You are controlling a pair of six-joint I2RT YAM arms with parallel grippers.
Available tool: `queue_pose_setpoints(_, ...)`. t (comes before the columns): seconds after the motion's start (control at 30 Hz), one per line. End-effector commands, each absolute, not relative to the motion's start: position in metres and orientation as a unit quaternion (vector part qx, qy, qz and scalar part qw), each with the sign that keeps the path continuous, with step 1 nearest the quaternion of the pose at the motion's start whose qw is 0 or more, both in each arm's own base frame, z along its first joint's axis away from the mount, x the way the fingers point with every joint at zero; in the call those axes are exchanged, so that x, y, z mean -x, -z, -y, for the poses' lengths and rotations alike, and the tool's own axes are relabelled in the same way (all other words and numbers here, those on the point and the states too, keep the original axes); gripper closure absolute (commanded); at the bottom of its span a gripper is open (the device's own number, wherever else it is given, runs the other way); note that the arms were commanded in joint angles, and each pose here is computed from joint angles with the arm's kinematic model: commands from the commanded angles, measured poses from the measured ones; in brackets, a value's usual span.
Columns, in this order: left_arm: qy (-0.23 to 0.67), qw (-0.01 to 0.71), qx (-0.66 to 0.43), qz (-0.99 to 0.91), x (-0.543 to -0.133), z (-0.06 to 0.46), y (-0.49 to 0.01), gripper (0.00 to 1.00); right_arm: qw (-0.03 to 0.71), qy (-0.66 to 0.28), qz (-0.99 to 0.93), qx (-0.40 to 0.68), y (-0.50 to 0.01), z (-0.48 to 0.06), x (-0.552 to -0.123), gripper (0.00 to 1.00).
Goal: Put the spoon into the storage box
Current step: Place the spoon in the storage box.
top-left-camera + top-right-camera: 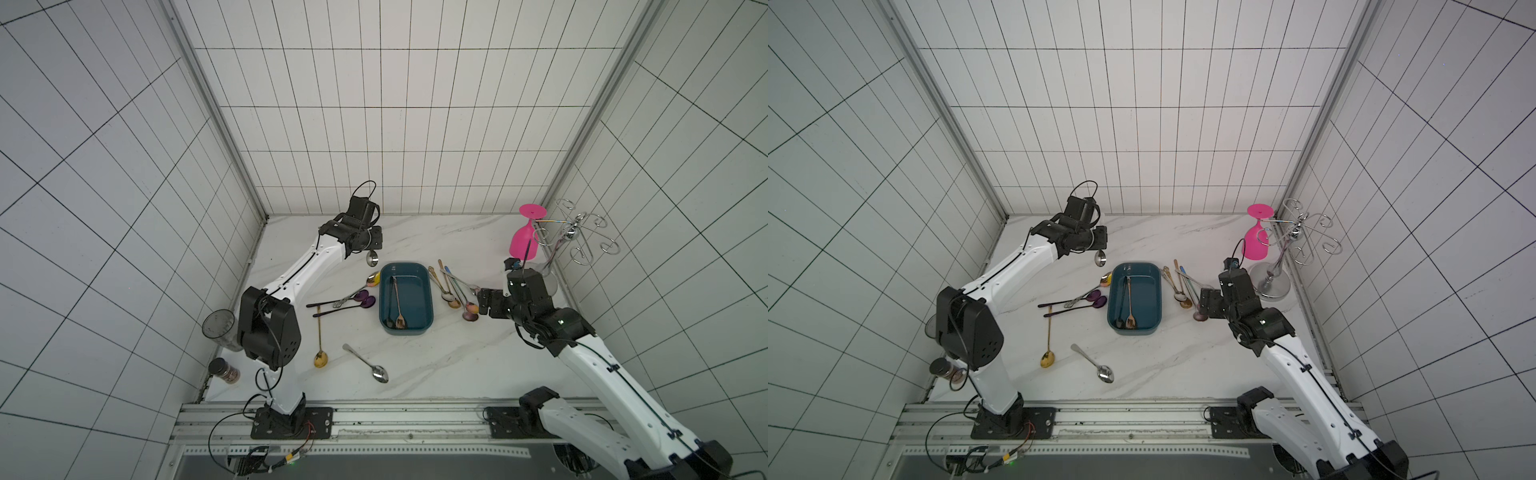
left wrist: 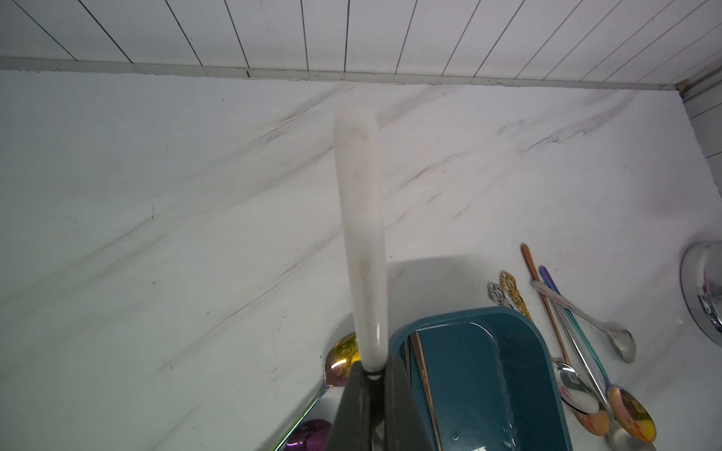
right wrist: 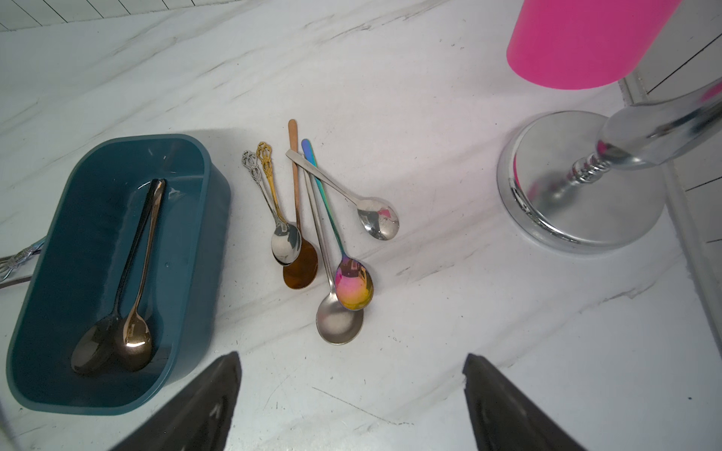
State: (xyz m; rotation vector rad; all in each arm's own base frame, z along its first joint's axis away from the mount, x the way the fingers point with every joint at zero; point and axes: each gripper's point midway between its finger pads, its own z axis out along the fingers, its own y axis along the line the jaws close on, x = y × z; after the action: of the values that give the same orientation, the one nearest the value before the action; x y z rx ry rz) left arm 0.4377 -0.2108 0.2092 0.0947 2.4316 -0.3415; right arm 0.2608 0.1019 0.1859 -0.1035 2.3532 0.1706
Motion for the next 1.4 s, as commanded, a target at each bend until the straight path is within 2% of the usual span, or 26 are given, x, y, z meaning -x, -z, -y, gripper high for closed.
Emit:
queue_pose_setpoints(0.0,0.166,0.312,-0.059,-0.934,-0.407,0.236,-0.194,1.0,0.385,-0.049,-0.921,0.036,-0.191,-0.096,-0.266,0.07)
queue_pose_setpoints(0.23,0.237,0.259,-0.049,-0.935,-0.347,0.276,-0.165,1.0,0.372,-0.03,-0.927,0.044,-0.187,-0.095,-0.276,0.08)
queue_pose_setpoints(0.47,0.242,0.223,-0.016,-0.944,-0.337,0.299,-0.136,0.99,0.332,-0.019,-0.941,0.061,-0.18,-0.096,-0.303,0.13)
queue_pose_setpoints(0.63,0.232,0.21,-0.012,-0.95,-0.333,0.305,-0.121,0.86,0.299,-0.005,-0.95,0.093,-0.171,-0.098,-0.324,0.22)
queue_pose_setpoints(0.8,0.234,0.225,-0.014,-0.946,-0.332,0.301,-0.131,0.63,0.256,0.019,-0.959,0.119,-0.157,-0.102,-0.345,0.32)
queue_pose_setpoints(1.1,0.221,0.321,-0.059,-0.919,-0.345,0.277,-0.189,0.46,0.223,0.054,-0.961,0.155,-0.126,-0.108,-0.381,0.33)
queue_pose_setpoints(1.37,0.207,0.399,-0.07,-0.891,-0.369,0.22,-0.23,0.28,0.195,0.054,-0.96,0.195,-0.09,-0.12,-0.401,0.35)
